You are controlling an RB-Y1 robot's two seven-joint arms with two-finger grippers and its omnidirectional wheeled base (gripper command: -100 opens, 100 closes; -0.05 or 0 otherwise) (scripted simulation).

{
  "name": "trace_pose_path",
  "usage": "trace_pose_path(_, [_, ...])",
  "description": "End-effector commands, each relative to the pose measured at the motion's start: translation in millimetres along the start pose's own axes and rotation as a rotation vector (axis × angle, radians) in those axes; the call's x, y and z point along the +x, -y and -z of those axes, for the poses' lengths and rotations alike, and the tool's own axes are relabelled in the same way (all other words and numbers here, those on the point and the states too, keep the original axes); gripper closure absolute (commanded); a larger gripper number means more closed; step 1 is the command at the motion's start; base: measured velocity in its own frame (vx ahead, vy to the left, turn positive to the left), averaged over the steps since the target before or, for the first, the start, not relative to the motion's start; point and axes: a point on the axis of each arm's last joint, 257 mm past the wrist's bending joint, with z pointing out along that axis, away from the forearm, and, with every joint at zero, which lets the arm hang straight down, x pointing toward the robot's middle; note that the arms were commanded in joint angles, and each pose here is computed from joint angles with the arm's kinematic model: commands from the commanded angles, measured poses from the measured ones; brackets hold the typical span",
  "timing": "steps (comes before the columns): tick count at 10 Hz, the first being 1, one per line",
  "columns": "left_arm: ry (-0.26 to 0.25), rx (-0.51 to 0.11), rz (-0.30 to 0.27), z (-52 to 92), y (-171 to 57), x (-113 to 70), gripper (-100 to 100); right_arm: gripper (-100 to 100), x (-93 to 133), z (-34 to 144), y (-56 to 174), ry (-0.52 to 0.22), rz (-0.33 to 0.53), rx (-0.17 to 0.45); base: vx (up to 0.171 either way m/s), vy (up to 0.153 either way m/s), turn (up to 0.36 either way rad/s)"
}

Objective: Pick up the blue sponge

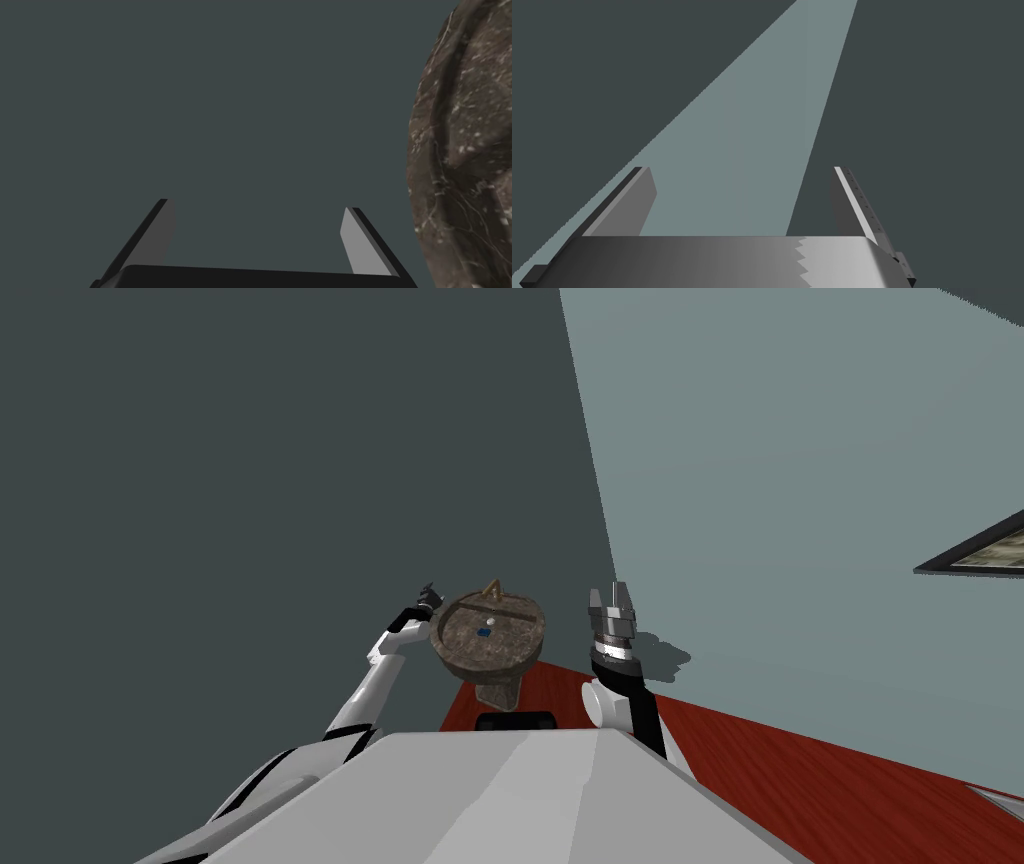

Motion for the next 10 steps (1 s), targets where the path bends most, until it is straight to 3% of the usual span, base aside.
trace_pose_path(1, [0.007, -0.035, -0.029, -11.0, 0, 0.4, -100, 0, 0, 0.0, 0, 0.0, 0.0, 0.0, -0.007, 0.023, -0.022])
trace_pose_path(3, [0.016, -0.078, -0.029, -10.4, -11, -2.0, -100, 0, 0, 0.0, 0, 0.0, 0.0, 0.0, -0.004, 0.022, -0.009])
trace_pose_path(4, [0.021, -0.102, -0.055, -20.6, -8, -0.1, -100, 0, 0, 0.0, 0, 0.0, 0.0, 0.0, -0.007, 0.029, -0.019])
trace_pose_path(6, [0.03, -0.143, -0.055, -19.3, -19, -2.5, -100, 0, 0, 0.0, 0, 0.0, 0.0, 0.0, -0.005, 0.019, -0.011])
trace_pose_path(7, [0.034, -0.168, -0.08, -28.6, -17, -0.3, -100, 0, 0, 0.0, 0, 0.0, 0.0, 0.0, -0.003, 0.02, -0.017])
trace_pose_path(9, [0.043, -0.211, -0.079, -26.4, -28, -2.9, -100, 0, 0, 0.0, 0, 0.0, 0.0, 0.0, -0.003, 0.017, -0.01])
trace_pose_path(10, [0.046, -0.23, -0.102, -35.0, -25, 0.1, -100, 0, 0, 0.0, 0, 0.0, 0.0, 0.0, -0.008, 0.018, -0.016])
